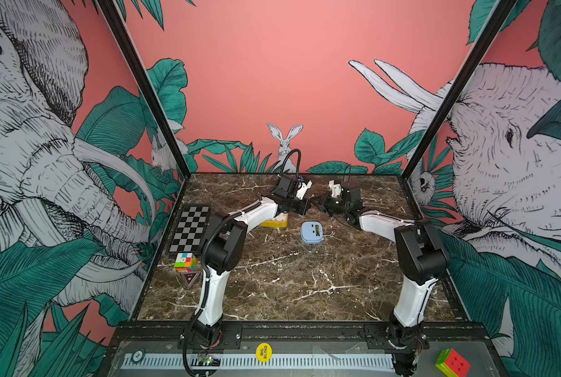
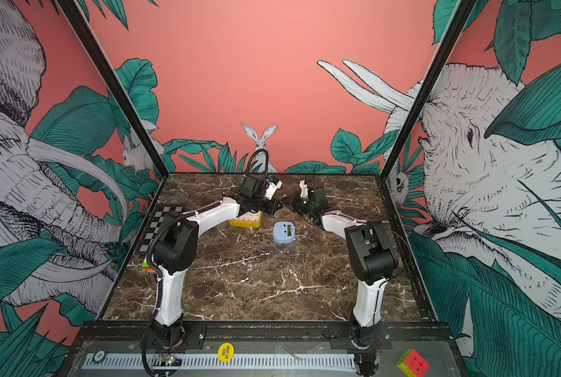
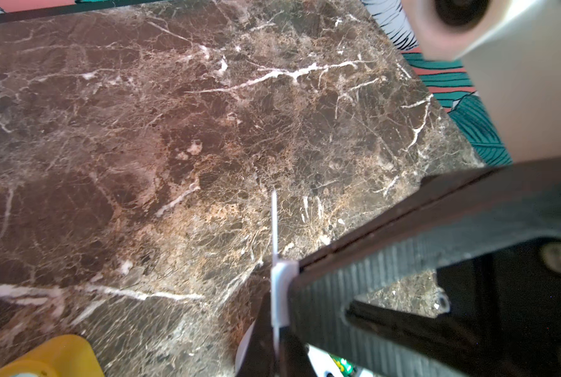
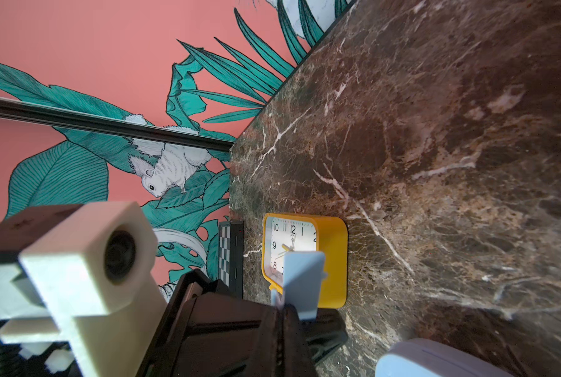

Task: Insert the battery into the alarm
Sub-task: Pick up the cover from the center of the board, then place the cover at the center of the board.

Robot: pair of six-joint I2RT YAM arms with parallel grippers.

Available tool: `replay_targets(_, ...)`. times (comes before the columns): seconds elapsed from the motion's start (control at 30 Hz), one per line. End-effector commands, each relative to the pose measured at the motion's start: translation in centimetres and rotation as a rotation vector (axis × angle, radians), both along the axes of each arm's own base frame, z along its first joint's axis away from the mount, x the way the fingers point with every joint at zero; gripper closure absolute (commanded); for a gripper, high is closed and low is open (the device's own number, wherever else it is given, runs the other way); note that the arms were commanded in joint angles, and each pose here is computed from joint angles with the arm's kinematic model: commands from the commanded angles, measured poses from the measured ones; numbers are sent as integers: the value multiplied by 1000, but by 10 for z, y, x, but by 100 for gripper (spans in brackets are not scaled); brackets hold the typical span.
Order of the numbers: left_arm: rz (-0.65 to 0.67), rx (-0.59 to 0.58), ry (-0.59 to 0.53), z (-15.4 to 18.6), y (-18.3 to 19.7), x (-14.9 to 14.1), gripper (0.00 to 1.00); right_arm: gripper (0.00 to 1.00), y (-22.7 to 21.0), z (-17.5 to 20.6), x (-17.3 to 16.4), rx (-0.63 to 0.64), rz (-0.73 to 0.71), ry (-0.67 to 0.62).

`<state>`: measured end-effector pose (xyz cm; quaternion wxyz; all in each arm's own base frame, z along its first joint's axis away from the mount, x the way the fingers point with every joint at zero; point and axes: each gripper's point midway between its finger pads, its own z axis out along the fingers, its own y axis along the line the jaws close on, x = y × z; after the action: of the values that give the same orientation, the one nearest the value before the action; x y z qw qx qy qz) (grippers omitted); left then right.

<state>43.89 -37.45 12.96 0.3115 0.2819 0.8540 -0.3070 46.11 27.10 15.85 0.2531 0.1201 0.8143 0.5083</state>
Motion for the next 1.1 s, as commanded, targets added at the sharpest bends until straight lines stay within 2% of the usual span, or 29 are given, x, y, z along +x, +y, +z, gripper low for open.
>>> replay_targets(0.0, 26, 70, -20, 0, 5, 5, 100, 73, -1, 6, 2, -13, -6, -26)
replay_targets(0.07, 51, 145, -32, -7, 12, 7, 100, 55, -12, 6, 1, -67, -34, -28)
replay_targets(0.13, 80, 226, -47, -15, 21, 10, 100, 46, -29, 7, -2, -139, -70, -32)
replay_targets(0.33, 167, 471, -108, -42, 48, 20, 100, 32, -95, 4, -22, -328, -214, -17)
replay_targets(0.47, 166, 607, -133, -63, 53, 22, 100, 31, -121, 7, -40, -390, -241, -25)
replay_targets(0.6, 155, 725, -191, -72, 55, 27, 100, 31, -130, 5, -56, -442, -218, -21)
replay_targets(0.63, 126, 756, -213, -75, 43, 19, 100, 31, -130, 4, -60, -450, -210, -21)
replay_targets(0.73, 119, 840, -232, -81, 44, 19, 100, 31, -134, 1, -69, -475, -187, -19)
replay_targets(1.07, 86, 1004, -217, -110, 48, 14, 100, 31, -133, -18, -85, -485, -132, 5)
